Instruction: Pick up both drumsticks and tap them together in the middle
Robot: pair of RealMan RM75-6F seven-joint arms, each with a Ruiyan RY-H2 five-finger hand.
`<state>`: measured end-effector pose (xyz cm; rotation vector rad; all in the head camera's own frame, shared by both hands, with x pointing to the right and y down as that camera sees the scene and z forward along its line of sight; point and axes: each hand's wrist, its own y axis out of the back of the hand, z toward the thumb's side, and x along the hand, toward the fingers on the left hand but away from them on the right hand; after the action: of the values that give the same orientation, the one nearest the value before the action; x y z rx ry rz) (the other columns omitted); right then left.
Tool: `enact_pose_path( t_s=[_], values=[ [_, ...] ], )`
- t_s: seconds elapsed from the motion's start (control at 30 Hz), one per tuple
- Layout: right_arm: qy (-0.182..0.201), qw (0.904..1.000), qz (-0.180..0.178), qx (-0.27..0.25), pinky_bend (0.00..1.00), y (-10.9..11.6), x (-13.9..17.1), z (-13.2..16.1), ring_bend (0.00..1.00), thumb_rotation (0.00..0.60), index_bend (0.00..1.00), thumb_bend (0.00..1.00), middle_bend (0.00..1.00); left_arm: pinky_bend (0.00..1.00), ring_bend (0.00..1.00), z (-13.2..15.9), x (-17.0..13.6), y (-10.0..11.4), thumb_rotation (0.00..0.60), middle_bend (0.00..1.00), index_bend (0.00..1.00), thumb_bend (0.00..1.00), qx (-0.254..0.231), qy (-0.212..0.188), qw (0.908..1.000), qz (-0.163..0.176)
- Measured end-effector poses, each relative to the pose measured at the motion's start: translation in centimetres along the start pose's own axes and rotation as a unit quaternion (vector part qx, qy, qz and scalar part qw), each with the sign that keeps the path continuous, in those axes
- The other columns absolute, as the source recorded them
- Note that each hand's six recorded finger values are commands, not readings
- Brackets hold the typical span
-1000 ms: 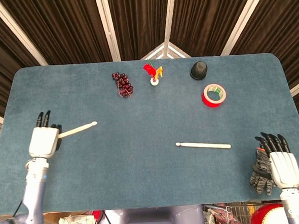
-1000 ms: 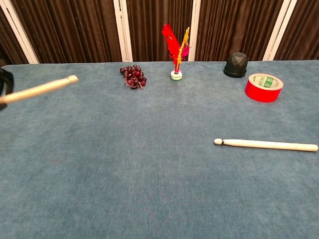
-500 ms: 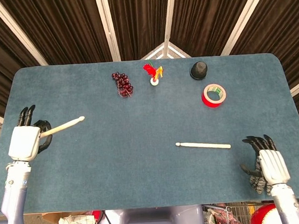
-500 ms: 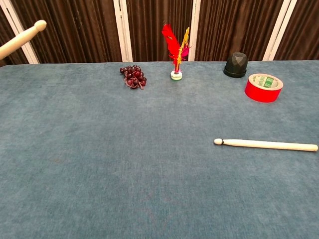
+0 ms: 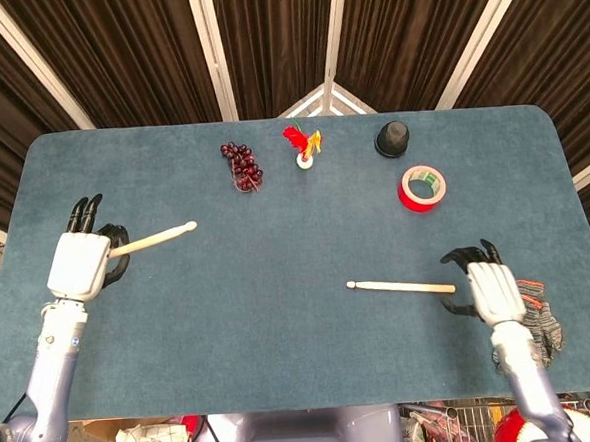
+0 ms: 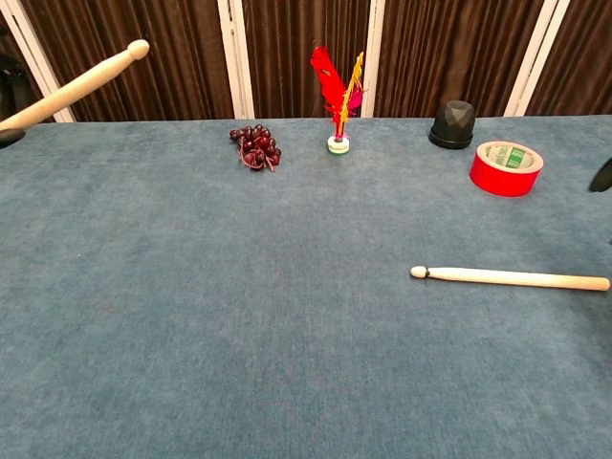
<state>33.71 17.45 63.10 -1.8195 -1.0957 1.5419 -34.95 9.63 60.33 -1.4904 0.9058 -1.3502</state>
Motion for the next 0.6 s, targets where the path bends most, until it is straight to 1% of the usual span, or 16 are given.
enact_pose_path(
  t_s=[0.13,0.3,0.43,0.6],
  values=[
    [-0.022,0.9994,0.024,0.010,0.00,-1.9,-1.2,1.2,0.21,0.600,0.39,0.26,0.29,0.00,0.04,0.1,0.4,1.0,0.600,0.54,0.56,0.52,-0.001,0.006,0.9998,0.017],
    [-0.031,0.9981,0.044,0.029,0.00,-4.5,-1.8,2.3,0.23,0.600,0.42,0.26,0.33,0.00,0.04,-0.2,0.4,2.2,0.600,0.54,0.56,0.52,-0.001,0.011,0.9996,0.025],
    [-0.039,0.9976,0.042,0.038,0.00,-5.6,-2.2,2.2,0.26,0.600,0.45,0.26,0.39,0.00,0.04,-0.4,0.4,2.4,0.600,0.54,0.56,0.52,0.001,0.014,0.9997,0.022],
    [-0.044,0.9972,0.033,0.050,0.00,-6.2,-2.6,2.2,0.28,0.600,0.47,0.26,0.42,0.00,0.04,-0.3,0.3,2.5,0.600,0.54,0.56,0.52,0.002,0.012,0.9996,0.024]
  ],
)
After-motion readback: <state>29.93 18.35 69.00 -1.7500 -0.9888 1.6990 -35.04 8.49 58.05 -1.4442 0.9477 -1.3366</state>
